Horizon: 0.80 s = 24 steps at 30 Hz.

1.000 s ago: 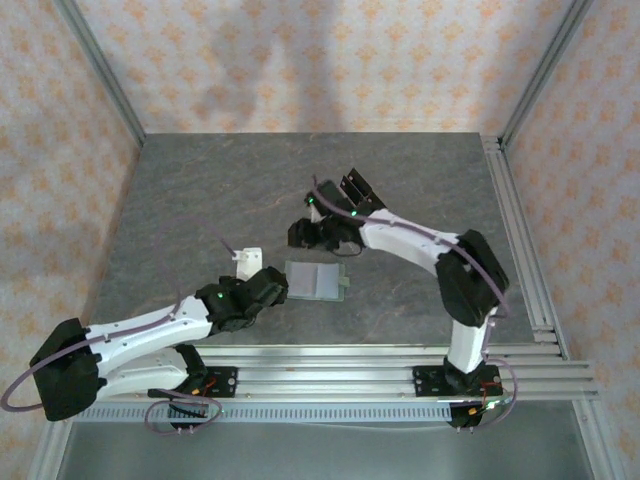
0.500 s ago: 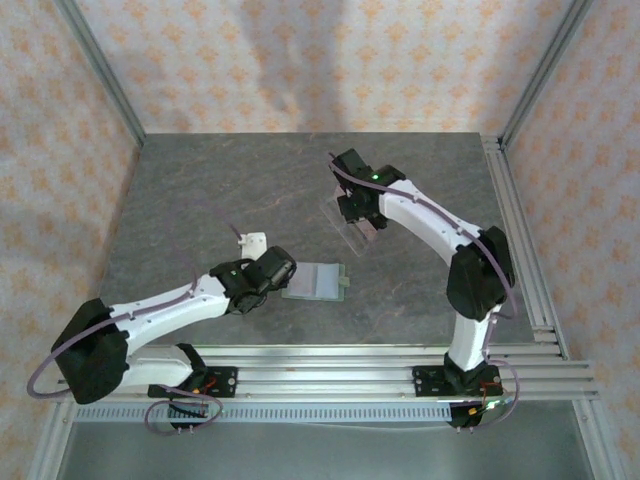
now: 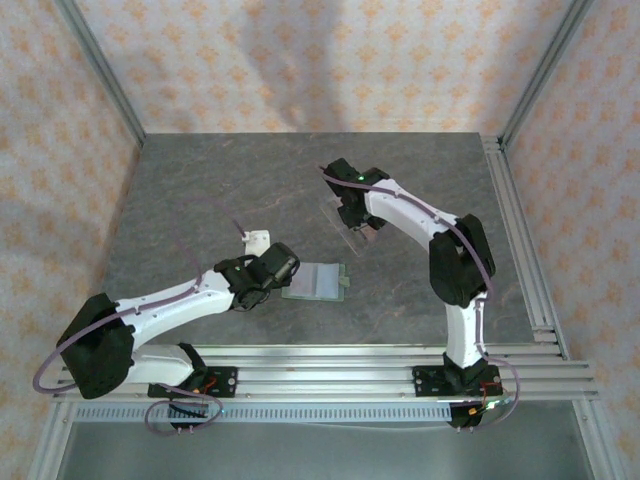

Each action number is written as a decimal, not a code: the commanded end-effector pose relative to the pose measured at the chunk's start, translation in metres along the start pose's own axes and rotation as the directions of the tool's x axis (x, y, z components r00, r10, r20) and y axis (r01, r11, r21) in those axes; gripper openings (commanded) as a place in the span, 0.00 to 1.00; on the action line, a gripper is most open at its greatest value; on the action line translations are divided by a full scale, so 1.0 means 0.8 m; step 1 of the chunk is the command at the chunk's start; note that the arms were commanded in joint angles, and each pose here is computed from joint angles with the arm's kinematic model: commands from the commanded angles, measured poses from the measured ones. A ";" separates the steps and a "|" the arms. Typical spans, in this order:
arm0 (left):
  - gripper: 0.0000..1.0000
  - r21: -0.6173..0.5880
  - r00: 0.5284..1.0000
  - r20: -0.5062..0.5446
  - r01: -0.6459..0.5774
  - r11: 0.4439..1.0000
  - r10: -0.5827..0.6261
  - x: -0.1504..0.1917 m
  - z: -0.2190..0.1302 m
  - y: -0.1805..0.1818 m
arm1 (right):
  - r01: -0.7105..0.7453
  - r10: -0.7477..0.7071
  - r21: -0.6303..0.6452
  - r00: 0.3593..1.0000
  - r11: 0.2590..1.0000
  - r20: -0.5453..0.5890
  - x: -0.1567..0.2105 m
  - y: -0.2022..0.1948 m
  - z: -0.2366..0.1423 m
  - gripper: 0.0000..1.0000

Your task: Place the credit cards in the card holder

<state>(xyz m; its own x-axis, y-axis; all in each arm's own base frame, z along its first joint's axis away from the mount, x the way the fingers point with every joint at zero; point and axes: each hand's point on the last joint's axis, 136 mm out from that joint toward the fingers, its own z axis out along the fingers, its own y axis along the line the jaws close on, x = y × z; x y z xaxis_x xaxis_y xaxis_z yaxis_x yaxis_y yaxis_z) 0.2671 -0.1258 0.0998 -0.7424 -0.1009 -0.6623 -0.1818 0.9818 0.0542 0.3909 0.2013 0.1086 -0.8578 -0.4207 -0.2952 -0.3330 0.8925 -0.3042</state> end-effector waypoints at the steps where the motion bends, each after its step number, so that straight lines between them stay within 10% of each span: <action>1: 1.00 -0.028 1.000 0.006 -0.013 1.000 0.013 -0.009 -0.002 0.005 | 0.039 -0.038 0.051 0.999 0.998 -0.016 -0.003 -0.006 0.005 0.29; 24: 1.00 -0.035 1.000 0.010 -0.015 0.999 0.015 -0.007 -0.001 0.010 | 0.040 -0.040 0.007 0.998 0.999 -0.038 -0.003 -0.001 0.009 0.10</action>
<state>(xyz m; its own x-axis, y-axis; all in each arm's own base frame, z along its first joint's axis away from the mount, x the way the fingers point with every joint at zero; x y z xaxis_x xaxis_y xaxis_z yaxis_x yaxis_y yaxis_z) 0.2672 -0.1232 0.0976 -0.7472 -0.0999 -0.6570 -0.1875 0.9801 0.0643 0.3958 0.2042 0.0898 -0.8572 -0.4519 -0.2469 -0.3670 0.8725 -0.3226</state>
